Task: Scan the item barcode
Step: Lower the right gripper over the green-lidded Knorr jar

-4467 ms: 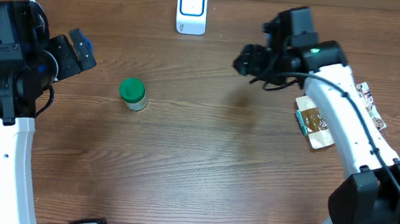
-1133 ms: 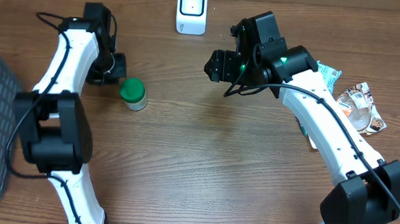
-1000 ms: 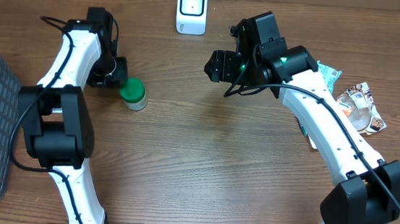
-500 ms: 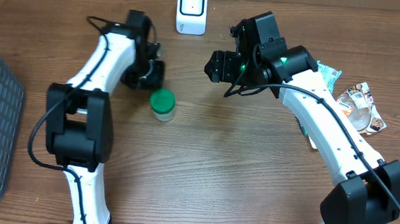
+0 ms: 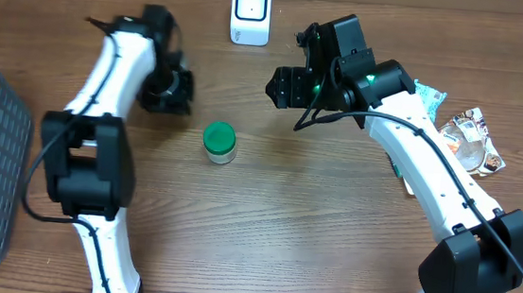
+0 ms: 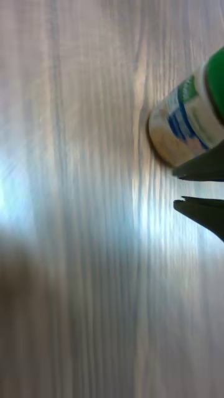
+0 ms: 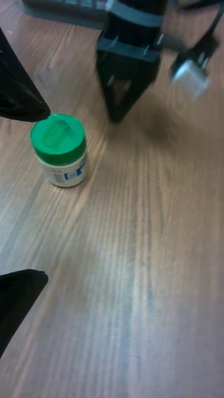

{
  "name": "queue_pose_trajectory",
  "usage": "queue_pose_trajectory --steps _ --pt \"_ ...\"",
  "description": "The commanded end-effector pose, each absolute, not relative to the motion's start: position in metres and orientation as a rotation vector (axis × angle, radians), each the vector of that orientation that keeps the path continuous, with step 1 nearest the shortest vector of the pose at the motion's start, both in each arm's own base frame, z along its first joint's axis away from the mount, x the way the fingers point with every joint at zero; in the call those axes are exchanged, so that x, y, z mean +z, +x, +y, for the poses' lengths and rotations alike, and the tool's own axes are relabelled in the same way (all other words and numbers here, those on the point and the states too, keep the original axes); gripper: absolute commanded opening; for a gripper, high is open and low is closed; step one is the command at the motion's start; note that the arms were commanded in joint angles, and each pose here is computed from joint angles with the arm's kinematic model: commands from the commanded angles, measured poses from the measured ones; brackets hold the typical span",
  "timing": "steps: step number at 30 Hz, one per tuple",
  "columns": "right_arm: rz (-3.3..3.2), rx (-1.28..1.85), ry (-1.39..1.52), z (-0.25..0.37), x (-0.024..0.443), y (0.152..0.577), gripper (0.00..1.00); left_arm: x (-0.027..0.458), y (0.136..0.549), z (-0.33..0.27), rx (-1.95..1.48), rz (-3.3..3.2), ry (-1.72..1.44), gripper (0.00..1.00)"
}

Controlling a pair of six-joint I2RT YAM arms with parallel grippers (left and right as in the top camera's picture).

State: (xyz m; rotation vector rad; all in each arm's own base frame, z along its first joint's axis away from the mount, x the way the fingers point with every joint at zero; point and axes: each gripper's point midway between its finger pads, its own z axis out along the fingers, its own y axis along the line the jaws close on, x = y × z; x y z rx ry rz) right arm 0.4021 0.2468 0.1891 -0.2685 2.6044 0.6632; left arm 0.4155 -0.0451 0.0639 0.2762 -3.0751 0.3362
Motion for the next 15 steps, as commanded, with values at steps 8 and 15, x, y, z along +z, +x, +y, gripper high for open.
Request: queue_pose_trajectory --steps 8,15 --pt "2.480 0.457 -0.696 0.307 0.172 0.383 0.89 0.093 0.434 0.001 0.359 -3.110 0.477 0.04" --pt "2.539 0.436 -0.693 0.336 0.138 0.370 0.91 0.092 0.435 0.002 0.350 -3.118 0.476 0.06"
